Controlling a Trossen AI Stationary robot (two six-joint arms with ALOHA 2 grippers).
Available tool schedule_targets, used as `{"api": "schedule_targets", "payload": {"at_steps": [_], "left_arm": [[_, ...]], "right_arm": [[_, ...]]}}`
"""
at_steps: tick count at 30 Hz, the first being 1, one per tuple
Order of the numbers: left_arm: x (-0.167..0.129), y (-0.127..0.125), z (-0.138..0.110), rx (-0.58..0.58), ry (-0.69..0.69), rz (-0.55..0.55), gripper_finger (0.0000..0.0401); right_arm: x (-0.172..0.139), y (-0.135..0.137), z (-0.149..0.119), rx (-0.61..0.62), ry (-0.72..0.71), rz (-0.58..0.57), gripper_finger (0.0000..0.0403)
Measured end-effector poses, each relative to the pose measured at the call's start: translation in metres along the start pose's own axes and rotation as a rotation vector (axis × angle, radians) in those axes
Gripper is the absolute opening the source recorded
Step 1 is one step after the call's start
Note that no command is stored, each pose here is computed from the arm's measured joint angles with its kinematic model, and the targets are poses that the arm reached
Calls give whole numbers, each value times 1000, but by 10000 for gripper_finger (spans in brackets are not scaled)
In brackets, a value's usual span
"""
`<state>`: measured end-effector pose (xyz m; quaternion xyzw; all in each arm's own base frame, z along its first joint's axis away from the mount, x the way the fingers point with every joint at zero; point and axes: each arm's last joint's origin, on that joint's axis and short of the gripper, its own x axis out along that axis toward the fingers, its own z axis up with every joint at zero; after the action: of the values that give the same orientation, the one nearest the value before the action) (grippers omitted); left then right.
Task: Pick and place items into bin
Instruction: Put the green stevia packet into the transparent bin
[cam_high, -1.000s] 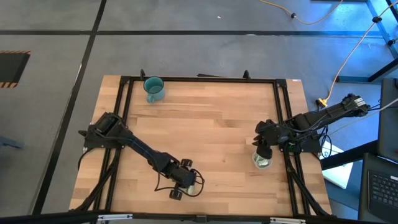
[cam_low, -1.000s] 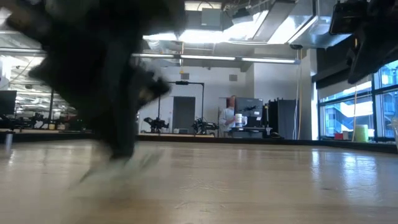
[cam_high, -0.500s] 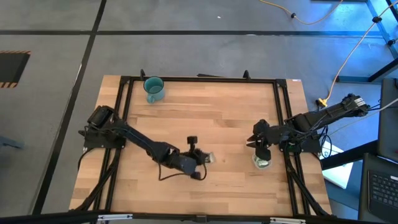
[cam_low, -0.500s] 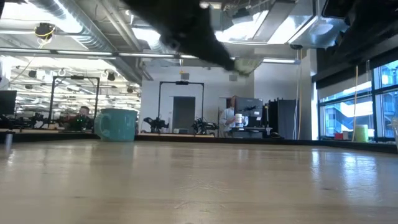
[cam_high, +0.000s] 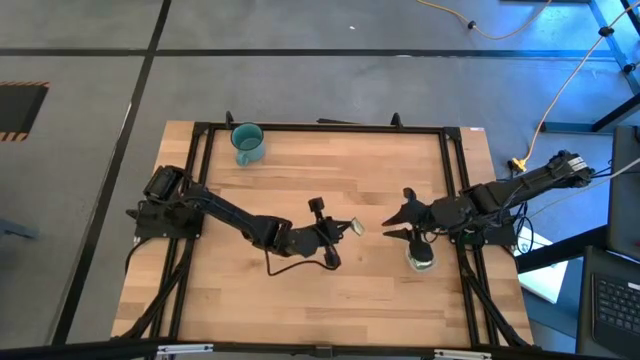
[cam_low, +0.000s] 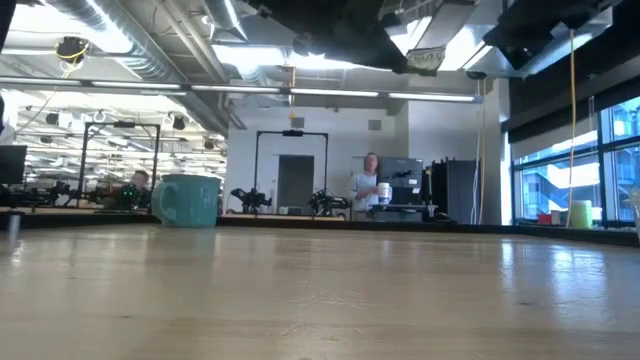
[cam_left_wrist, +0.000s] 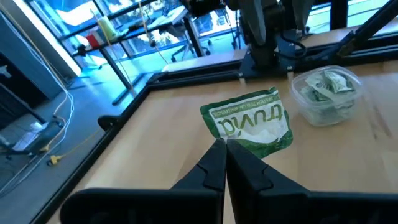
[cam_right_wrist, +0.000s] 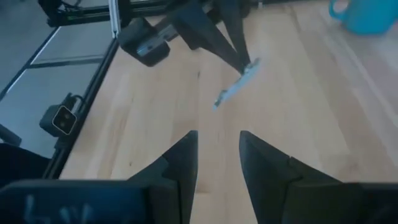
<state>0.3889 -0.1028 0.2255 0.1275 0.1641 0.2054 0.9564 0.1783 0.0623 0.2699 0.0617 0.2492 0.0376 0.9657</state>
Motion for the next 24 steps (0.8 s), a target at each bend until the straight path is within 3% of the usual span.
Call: {"api": "schedule_targets", "payload": {"at_steps": [16,24], "left_arm": [[4,7,4,29,-26,57,3],[5,11,4,59,-10,155,3]], "right_arm": [[44,-4,-3,45,31,-90,122],[50,-9,-4,41,49,-118,122]]}}
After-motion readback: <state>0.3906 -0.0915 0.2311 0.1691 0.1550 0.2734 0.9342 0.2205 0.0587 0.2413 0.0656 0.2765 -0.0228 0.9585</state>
